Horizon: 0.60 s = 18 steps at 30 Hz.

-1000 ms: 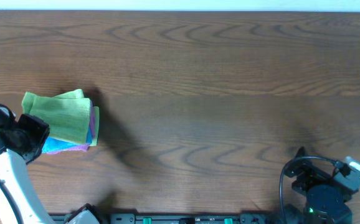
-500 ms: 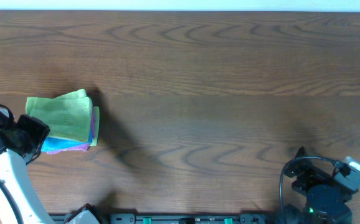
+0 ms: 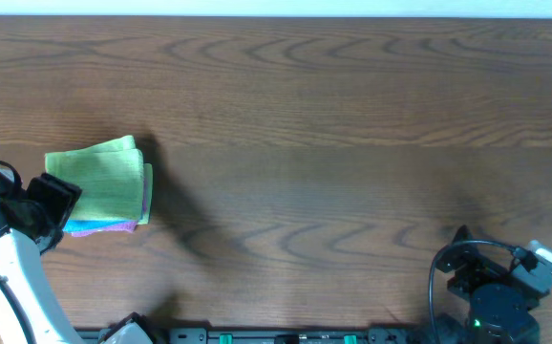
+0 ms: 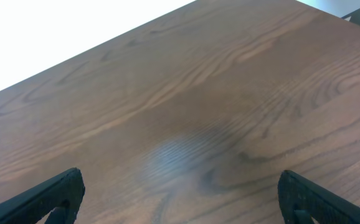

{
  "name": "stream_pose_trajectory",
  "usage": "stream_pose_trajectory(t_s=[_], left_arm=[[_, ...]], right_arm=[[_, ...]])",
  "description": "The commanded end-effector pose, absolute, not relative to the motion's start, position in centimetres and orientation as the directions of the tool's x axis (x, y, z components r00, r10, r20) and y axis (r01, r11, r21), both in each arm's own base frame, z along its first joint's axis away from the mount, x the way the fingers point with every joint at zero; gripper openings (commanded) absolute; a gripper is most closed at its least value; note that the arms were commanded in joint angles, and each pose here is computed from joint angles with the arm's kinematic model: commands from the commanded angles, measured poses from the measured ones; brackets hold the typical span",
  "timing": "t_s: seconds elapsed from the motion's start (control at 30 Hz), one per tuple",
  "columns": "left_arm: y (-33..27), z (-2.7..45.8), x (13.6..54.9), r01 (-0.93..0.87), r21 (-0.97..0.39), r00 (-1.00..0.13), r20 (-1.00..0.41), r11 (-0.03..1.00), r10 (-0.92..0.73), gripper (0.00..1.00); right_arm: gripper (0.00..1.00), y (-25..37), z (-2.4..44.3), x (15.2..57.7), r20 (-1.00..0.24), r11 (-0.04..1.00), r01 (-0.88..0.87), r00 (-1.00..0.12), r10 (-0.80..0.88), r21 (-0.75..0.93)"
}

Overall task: Fold the cloth
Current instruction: 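Open the left gripper, releasing the green cloth on the stack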

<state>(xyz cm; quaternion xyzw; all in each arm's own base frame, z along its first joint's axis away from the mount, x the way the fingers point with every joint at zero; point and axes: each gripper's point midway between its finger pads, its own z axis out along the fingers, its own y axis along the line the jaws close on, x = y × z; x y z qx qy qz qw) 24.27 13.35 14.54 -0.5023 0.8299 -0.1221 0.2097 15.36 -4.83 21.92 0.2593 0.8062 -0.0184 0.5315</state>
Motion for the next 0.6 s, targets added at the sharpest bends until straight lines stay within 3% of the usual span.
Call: stream_pose_trajectory(t_s=[0.0, 0.13, 0.17, 0.57], left_arm=[[13.8, 15.2, 24.3, -0.783, -0.407, -0.403, -0.244, 0.47, -0.882, 0.84], [13.9, 15.1, 24.0, -0.791, -0.404, -0.396, -0.235, 0.46, -0.888, 0.91], [13.8, 15.2, 23.9, -0.791, -0.404, -0.396, -0.235, 0.46, -0.888, 0.96], [12.5, 18.6, 23.3, -0.734, -0.469, -0.377, -0.319, 0.49, -0.87, 0.95]], right_arm=[[0.99, -5.1, 21.9, 15.3, -0.867, 0.854, 0.455, -0.286, 0.408, 0.251], [0.99, -5.1, 21.9, 15.3, -0.867, 0.854, 0.455, -0.286, 0.408, 0.251], [0.99, -5.1, 21.9, 15.3, -0.867, 0.854, 0.455, -0.286, 0.408, 0.251], [0.99, -5.1, 21.9, 15.3, -0.867, 0.854, 0.455, -0.286, 0.408, 0.251]])
